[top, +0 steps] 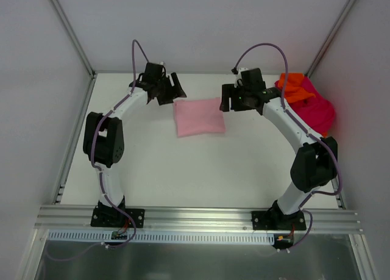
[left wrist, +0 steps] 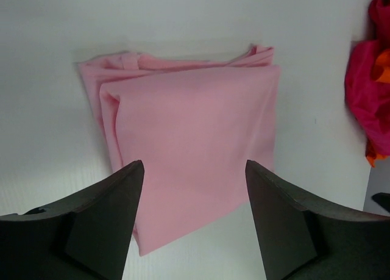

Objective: Fold and stack the t-shirts

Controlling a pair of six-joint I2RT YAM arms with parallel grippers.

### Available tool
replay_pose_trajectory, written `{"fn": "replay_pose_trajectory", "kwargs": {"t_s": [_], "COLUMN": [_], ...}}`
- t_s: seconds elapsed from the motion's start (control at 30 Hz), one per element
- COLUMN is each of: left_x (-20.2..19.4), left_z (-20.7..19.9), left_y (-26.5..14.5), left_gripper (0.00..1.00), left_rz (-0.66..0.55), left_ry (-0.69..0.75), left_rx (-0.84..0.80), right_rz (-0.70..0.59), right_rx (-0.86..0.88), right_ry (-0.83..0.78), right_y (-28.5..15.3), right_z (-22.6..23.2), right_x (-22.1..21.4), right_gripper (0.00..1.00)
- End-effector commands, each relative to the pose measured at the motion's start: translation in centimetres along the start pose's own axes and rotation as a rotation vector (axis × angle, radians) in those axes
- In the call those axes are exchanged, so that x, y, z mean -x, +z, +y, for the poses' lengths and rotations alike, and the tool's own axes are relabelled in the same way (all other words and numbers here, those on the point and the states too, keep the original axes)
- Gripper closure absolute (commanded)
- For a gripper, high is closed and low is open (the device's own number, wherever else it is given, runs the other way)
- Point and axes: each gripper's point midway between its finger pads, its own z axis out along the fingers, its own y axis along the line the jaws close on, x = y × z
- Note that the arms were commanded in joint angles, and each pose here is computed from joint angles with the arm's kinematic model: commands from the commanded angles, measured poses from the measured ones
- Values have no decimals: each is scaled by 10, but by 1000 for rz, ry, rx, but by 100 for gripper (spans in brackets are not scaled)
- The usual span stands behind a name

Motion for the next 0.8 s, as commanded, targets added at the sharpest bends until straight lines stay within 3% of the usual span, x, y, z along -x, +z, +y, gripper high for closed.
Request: {"fn": "replay_pose_trajectory", "kwargs": {"t_s": [0.0,0.07,0.1,0.2,0.3,0.43,0.77], "left_x": [-22,-31,-42,-47,-51,-59,-76], "left_z": [18,13,15,23,32,26,30], "left_y": [-19,-40,-54,-67,-68,-68,-69], "left_gripper": [29,23,16,1,1,1,1], "left_rz": [20,-42,-64,-119,-88,-53,12], "left_ry": [-101,-150,-154,-78,6,-7,-70], "left_rx": [89,41,33,97,128,86,101], "right_rz": [-147,-189,-231,-243,-212,-224,-176], "right_rx": [200,318,384,342,255,95,38], "right_ry": [-35,-6,32,96,128,176,195], "right_y": [-20,-27,-29,-12,4,9,15], "right_z": [37,52,61,47,30,0,-10], "right_x": [45,54,61,63,60,61,44], "right_gripper": [25,4,0,0,0,0,0]}}
